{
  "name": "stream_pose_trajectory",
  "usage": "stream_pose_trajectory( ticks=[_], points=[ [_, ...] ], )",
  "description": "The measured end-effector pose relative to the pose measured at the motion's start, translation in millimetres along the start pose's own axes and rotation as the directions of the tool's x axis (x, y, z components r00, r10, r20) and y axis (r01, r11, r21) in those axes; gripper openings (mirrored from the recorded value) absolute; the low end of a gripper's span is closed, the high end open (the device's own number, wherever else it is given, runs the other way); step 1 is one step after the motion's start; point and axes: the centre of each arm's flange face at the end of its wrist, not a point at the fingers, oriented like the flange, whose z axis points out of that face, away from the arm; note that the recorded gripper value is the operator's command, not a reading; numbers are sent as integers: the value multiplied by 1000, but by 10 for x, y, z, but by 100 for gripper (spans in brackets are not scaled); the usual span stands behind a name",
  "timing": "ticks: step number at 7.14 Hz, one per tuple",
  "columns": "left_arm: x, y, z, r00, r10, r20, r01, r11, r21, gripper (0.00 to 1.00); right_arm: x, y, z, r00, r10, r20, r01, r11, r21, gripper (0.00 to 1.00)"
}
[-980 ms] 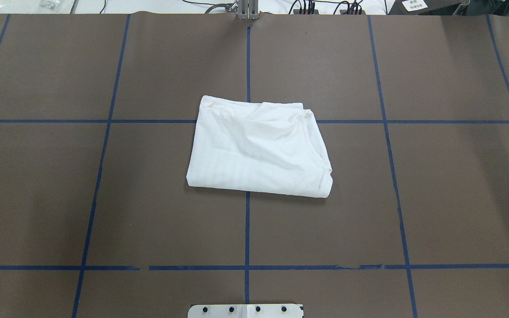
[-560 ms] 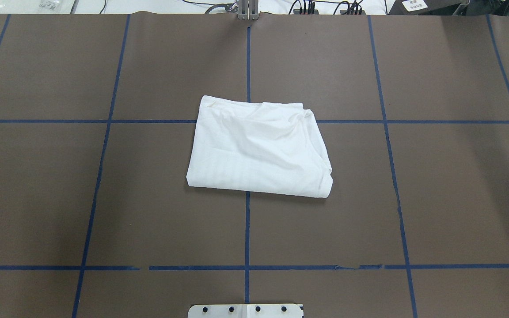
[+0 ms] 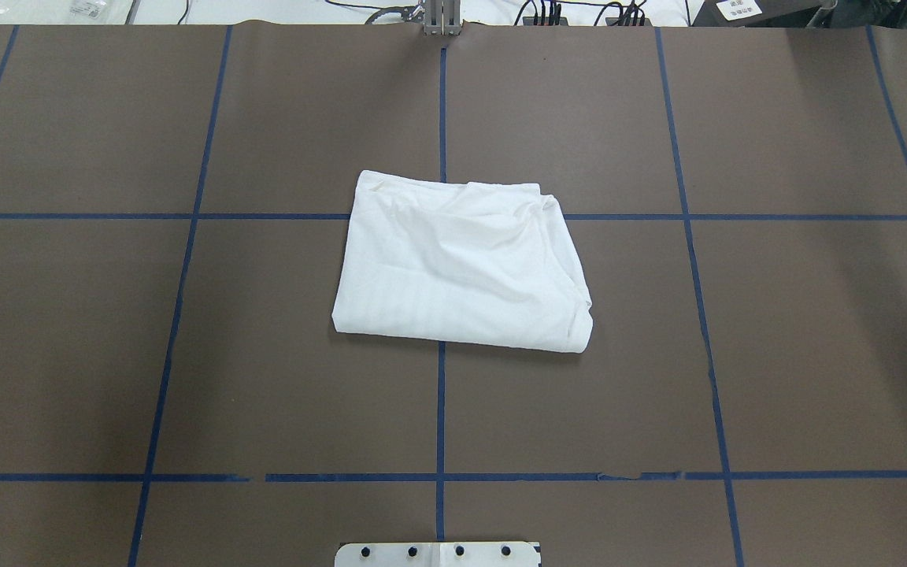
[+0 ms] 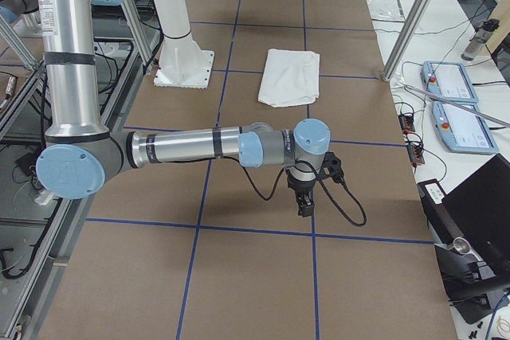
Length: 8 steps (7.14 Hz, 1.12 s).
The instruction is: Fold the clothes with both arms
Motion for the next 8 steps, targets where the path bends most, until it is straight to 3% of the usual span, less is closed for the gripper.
stream_pose_trajectory(
  ticks=[8],
  points=[
    [49, -15, 1, 999, 2, -44, -2, 1000, 1, 100, 56, 70, 62, 1000, 19, 13, -19, 1000, -12, 100]
  ],
)
